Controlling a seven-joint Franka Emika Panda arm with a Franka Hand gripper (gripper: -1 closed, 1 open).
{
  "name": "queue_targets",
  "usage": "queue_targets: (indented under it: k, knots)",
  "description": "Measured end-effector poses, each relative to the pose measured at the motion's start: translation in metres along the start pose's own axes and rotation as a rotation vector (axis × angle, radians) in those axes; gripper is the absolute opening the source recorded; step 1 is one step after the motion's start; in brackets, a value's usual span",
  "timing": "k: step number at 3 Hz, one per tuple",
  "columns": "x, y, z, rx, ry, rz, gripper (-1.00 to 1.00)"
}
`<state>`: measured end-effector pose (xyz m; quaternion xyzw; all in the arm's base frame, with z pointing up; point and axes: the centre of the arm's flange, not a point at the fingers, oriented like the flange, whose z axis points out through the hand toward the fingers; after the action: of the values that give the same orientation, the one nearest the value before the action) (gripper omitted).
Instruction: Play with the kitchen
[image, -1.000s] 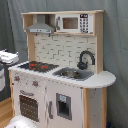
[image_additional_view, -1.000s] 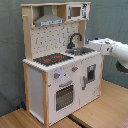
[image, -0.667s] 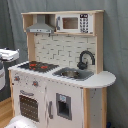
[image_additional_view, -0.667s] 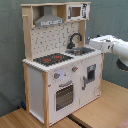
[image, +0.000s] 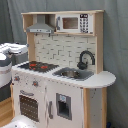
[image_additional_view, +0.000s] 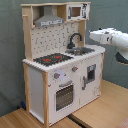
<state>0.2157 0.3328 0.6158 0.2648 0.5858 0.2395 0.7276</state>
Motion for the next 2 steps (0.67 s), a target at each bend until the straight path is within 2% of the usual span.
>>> queue_targets:
  k: [1, 2]
  knots:
    - [-0.021, -0.01, 0.035, 0.044, -0.021, 0.037, 1.0]
    - [-0.032, -0.01, 0.064, 0.064, -0.025, 0.056, 1.0]
